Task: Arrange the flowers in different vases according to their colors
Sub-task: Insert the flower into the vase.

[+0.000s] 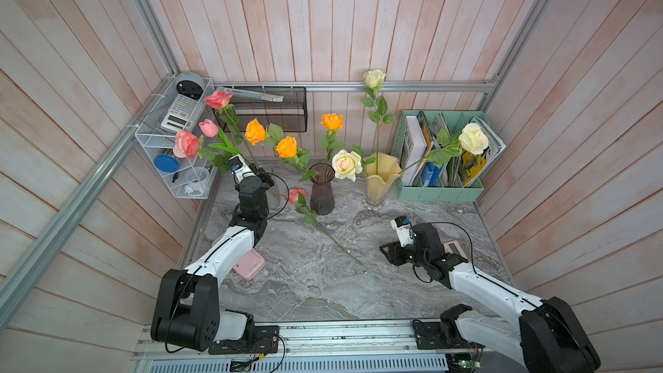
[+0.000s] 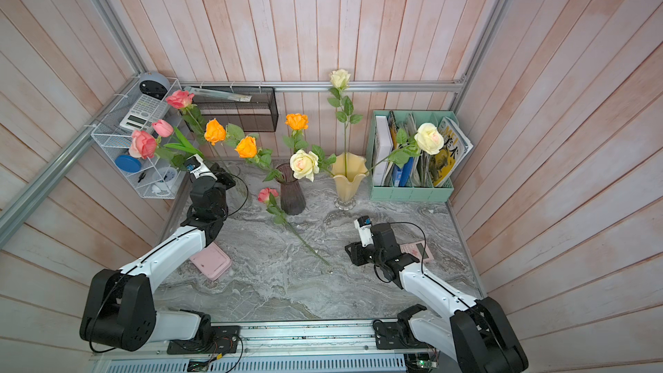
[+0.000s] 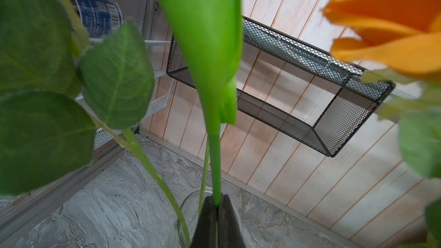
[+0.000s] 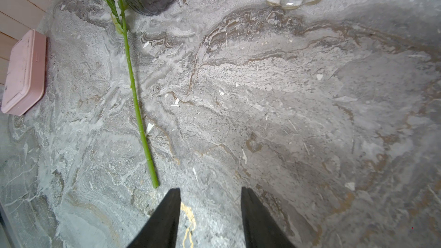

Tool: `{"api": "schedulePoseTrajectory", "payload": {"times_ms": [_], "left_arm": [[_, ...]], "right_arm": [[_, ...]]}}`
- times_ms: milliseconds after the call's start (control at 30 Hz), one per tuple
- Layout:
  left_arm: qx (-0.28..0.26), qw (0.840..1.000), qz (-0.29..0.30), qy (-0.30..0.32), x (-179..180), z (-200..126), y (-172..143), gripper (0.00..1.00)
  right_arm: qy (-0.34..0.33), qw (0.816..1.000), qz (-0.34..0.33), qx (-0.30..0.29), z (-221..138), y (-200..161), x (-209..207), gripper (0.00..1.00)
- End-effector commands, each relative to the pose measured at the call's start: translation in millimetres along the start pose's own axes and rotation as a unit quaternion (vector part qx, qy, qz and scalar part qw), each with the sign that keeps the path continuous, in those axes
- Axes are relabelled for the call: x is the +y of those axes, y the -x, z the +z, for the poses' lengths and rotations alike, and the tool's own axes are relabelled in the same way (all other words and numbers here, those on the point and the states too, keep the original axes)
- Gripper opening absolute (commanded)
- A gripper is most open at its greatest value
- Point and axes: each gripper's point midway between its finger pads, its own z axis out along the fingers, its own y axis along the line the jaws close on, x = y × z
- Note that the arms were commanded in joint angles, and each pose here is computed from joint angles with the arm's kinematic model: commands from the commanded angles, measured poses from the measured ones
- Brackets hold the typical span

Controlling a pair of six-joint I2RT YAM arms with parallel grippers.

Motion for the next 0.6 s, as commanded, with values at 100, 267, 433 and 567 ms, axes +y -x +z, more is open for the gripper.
{"api": "schedulePoseTrajectory", "payload": {"times_ms": [100,267,433,567], "left_arm": [[0.026,1.000,0.013,0.004,-3.5,1.9,-11.8,0.33],[0.032,0.999,0.013,0.003,-6.4,-2.9,-8.9,0.38],[0.029,0.999,0.012,0.011,-6.7,-17.7,7.0,0.49],[0.036,0.999,0.007,0.012,-9.5,-37.1,17.7,0.51]], "right_arm": [[0.010,1.000,-0.011,-0.005,-2.5,9.1,5.6,0.47],[0.011,1.000,-0.013,-0.008,-3.8,9.6,6.4,0.48],[0.013,1.000,-0.012,-0.009,-4.5,10.0,6.9,0.47],[0.013,1.000,-0.014,-0.011,-5.4,10.2,7.2,0.47]]}}
